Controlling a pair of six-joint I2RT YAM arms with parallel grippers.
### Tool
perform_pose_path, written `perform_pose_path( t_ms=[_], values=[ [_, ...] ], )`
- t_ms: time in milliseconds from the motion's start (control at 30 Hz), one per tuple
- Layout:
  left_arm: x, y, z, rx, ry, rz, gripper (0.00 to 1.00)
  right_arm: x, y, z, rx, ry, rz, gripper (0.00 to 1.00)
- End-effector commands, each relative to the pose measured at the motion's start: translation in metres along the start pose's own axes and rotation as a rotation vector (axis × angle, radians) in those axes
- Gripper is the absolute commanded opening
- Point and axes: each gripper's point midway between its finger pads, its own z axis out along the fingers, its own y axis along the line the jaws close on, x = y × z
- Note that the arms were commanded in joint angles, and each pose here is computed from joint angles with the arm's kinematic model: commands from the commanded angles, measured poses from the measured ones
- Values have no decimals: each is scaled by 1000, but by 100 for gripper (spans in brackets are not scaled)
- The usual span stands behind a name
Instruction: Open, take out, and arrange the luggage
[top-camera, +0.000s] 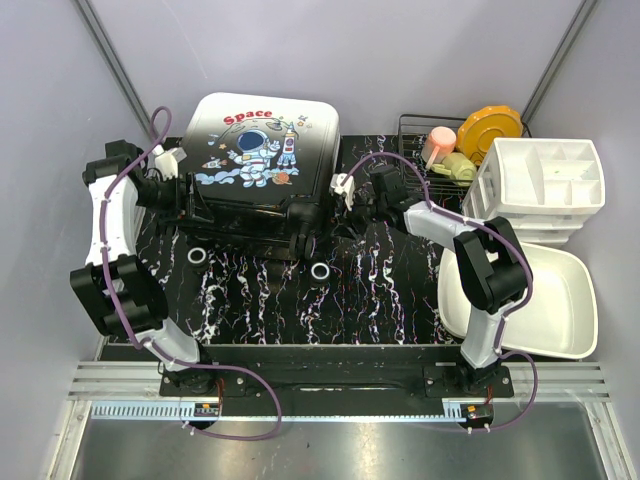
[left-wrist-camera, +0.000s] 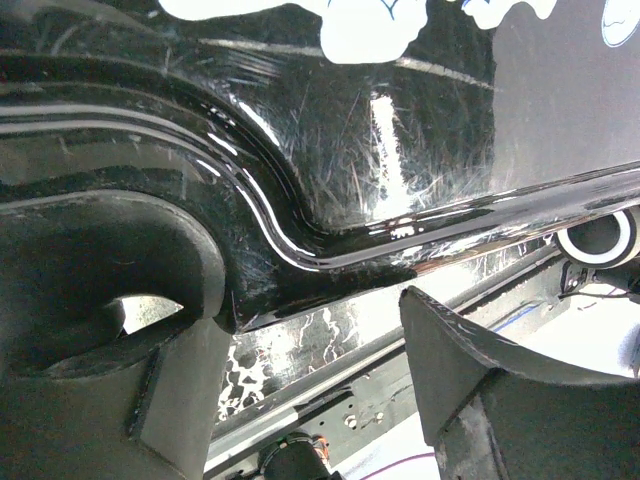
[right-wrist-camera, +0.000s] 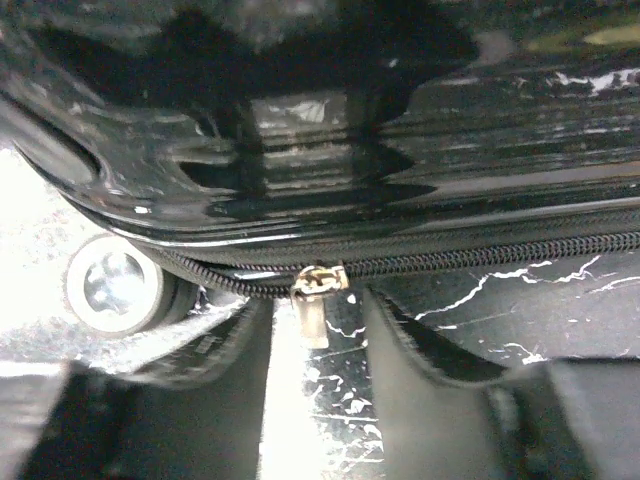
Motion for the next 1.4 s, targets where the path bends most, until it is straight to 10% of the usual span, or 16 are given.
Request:
perform_pose_path(
  t_ms=[0, 167, 633, 900, 1367],
  values=[
    [-48, 17, 1, -30, -148, 115, 71, -34, 3, 1, -19, -101, -101, 39],
    [-53, 23, -1, -42, -156, 105, 71, -37, 17, 4, -50, -110, -84, 0],
    [-95, 59, -2, -117, -175, 115, 71, -49, 109, 26, -97, -124, 132, 0],
    [-89, 63, -1, -121, -163, 126, 72, -30, 25, -11, 128, -48, 238, 0],
    [6, -110, -18, 61, -242, 430, 99, -56, 14, -1, 65, -88, 294, 0]
  ],
)
